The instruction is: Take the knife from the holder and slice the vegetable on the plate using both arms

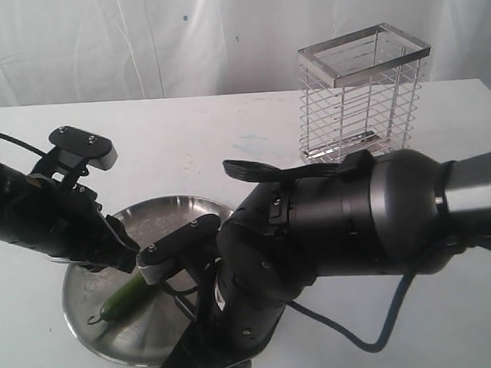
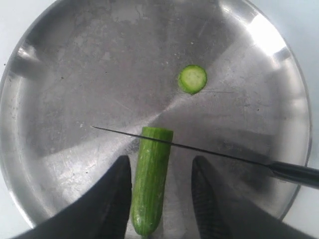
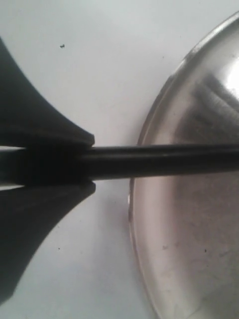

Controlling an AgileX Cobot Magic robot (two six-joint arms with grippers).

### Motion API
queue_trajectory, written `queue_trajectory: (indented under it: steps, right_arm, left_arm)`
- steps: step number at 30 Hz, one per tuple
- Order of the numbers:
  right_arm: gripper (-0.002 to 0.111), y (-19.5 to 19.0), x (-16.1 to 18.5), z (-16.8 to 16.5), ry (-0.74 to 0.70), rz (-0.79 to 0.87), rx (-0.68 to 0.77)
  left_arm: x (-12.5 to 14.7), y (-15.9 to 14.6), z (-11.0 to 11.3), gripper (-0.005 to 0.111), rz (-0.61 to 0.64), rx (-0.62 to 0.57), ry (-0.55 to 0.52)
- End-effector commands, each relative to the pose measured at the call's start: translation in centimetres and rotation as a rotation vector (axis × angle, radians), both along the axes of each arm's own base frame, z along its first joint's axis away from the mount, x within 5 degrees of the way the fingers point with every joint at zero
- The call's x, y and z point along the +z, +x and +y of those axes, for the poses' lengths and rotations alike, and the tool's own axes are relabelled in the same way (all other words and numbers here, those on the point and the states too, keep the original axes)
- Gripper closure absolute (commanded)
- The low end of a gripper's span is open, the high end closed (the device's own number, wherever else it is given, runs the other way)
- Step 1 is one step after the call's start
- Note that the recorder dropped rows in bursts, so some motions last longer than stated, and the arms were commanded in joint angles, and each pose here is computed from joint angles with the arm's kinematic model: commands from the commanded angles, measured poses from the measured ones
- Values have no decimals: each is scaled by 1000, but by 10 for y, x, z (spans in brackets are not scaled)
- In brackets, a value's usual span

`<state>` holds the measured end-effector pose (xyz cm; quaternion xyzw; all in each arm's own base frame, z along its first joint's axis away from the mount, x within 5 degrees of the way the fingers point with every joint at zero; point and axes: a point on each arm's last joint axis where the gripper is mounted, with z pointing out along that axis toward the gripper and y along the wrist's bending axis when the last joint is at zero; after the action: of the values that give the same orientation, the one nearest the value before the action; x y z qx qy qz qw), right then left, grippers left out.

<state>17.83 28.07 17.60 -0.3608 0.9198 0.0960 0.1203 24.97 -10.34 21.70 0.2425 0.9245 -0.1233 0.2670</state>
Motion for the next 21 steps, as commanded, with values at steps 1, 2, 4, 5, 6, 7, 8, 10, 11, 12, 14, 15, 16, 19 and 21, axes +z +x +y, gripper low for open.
queue_trajectory:
  steps: [1, 2, 4, 5, 6, 7, 8, 10, 11, 12, 14, 15, 16, 19, 21]
  right_arm:
    - [108, 1, 2, 4, 33, -21, 6]
    - [108, 1, 1, 5, 34, -21, 6]
    - [108, 1, -3, 5, 23, -12, 1]
    - [108, 1, -5, 5, 14, -6, 0]
    - [108, 1, -6, 5, 12, -4, 0]
    - [108, 2, -9, 6, 6, -1, 0]
    - [108, 2, -10, 6, 2, 2, 0]
    - [108, 2, -13, 6, -4, 7, -5]
    - [108, 3, -14, 7, -1, 8, -11]
    - [108, 3, -14, 7, -1, 8, -12]
    - [108, 4, -13, 9, 11, 1, -15]
    - [108, 4, -12, 10, 19, -1, -22]
    - [108, 4, -12, 10, 21, 0, -27]
    - [108, 5, -12, 10, 23, -1, -29]
    - [108, 5, -12, 10, 28, -5, -32]
  left_arm:
    - [1, -3, 1, 62, 19, 13, -18]
    - [1, -3, 1, 62, 20, 15, -19]
    - [1, -3, 1, 62, 20, 16, -19]
    - [1, -3, 1, 62, 20, 16, -19]
    - [1, -3, 1, 62, 20, 16, -19]
    - [1, -3, 1, 62, 20, 16, -19]
    - [1, -3, 1, 62, 20, 16, -19]
    - [1, -3, 1, 62, 23, 15, -19]
    - [1, -3, 1, 62, 23, 15, -19]
    - [0, -3, 1, 62, 25, 14, -19]
    - [1, -4, 0, 62, 29, 18, -25]
    - [1, -4, 0, 62, 29, 18, -25]
    - [1, -4, 0, 62, 29, 18, -25]
    - [0, -4, 0, 62, 32, 16, -25]
    - [0, -4, 0, 62, 38, 17, -28]
